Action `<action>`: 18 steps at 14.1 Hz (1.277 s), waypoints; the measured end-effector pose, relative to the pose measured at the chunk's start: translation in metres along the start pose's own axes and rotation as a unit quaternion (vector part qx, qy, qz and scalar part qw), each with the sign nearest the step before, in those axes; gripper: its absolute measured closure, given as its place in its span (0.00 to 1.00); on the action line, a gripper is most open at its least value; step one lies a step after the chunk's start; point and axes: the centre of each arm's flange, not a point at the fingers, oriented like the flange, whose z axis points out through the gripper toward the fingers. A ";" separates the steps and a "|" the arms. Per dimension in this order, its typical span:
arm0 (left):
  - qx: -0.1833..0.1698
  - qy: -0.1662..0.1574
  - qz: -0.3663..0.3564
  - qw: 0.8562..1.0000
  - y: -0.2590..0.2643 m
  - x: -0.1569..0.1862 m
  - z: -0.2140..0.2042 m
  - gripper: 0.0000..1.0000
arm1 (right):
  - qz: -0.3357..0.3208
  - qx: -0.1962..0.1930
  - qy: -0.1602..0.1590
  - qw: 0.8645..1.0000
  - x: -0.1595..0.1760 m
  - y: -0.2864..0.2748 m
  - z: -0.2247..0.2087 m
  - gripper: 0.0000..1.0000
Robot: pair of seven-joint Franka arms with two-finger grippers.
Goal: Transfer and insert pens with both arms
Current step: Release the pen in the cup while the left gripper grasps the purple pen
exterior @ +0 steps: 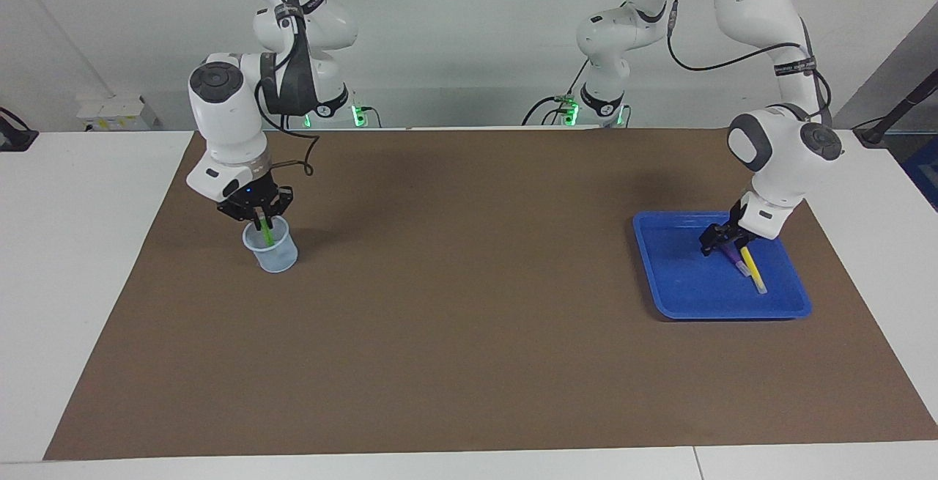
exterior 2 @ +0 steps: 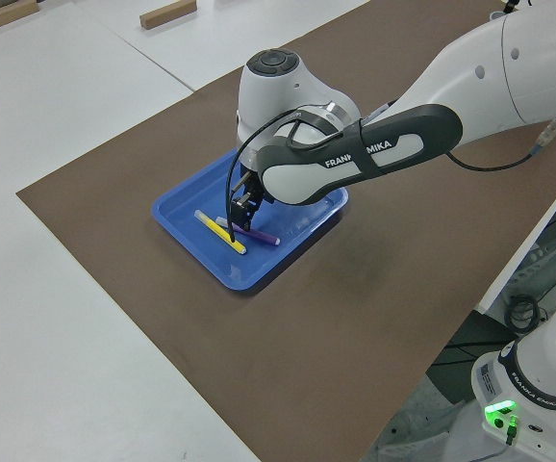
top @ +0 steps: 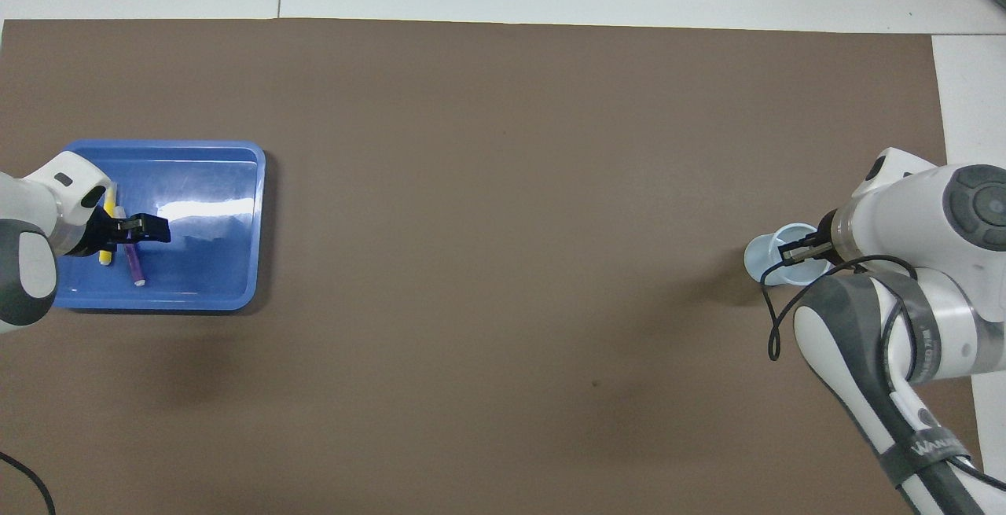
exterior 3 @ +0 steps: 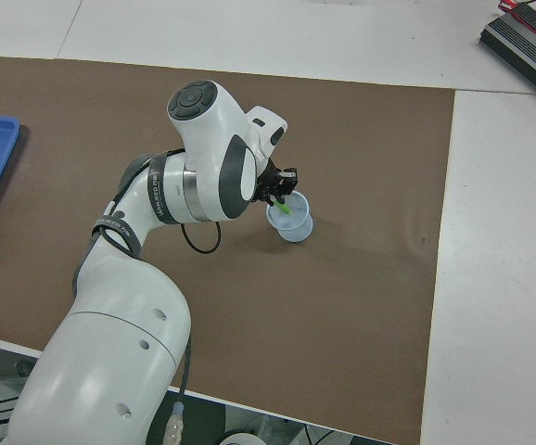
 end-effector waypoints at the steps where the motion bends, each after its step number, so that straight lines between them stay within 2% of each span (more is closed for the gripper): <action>1: 0.000 0.001 0.000 1.000 -0.001 0.000 0.001 0.18 | 0.001 0.000 -0.001 1.000 0.001 0.001 0.003 0.81; 2: 0.001 0.004 0.001 1.000 -0.005 0.001 0.001 0.20 | 0.001 0.000 -0.001 1.000 0.001 0.001 0.004 0.81; 5: 0.001 0.005 0.010 1.000 -0.018 0.000 0.004 0.20 | 0.001 0.000 -0.001 1.000 0.001 0.001 0.004 0.60; 10: 0.002 0.013 0.014 1.000 -0.030 0.001 0.006 0.20 | -0.001 0.001 -0.007 1.000 0.001 -0.001 0.002 0.60; 13: 0.002 0.016 0.015 1.000 -0.028 0.002 0.006 0.20 | -0.014 0.000 -0.015 1.000 -0.001 0.001 -0.017 0.40; 14: 0.002 0.017 0.015 1.000 -0.027 0.002 0.006 0.21 | -0.020 0.000 -0.018 1.000 -0.001 0.003 -0.027 0.40; 15: 0.002 0.017 0.014 1.000 -0.027 0.002 0.006 0.20 | -0.024 0.001 -0.019 1.000 -0.002 0.004 -0.038 0.34; 17: 0.001 0.018 0.007 1.000 -0.024 0.003 0.006 0.20 | -0.021 0.028 -0.016 0.999 -0.004 0.003 -0.057 0.15; 18: 0.001 0.019 0.006 1.000 -0.022 0.003 0.006 0.22 | -0.019 0.054 -0.013 0.998 -0.004 0.001 -0.064 0.12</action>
